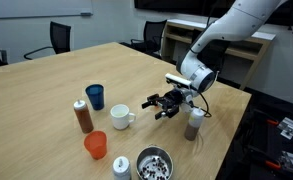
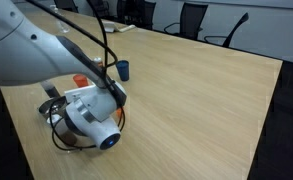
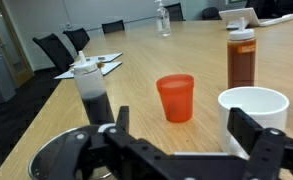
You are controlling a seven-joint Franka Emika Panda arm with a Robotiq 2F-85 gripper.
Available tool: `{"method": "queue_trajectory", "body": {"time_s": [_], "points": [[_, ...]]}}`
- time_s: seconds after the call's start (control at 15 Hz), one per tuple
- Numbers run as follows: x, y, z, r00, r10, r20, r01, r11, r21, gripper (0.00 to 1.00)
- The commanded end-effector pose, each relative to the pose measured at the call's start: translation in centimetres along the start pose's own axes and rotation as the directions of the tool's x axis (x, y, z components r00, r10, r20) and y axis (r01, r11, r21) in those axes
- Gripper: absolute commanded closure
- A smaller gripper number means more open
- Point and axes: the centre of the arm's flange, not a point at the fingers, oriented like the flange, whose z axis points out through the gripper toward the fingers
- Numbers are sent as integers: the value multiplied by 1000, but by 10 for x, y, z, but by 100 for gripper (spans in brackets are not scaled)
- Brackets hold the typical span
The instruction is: Move the white mug forward.
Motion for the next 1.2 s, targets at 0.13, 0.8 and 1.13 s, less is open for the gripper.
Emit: {"method": "queue_trajectory", "body": {"time_s": [0.13,0.8,1.13], "points": [[-2,-27,-16,1000,-4,22,5,998,-67,0],[29,-35,34,998,44,-35,-39,989,145,0],[28,-34,48,995,53,-87,-32,974,223,0]]}}
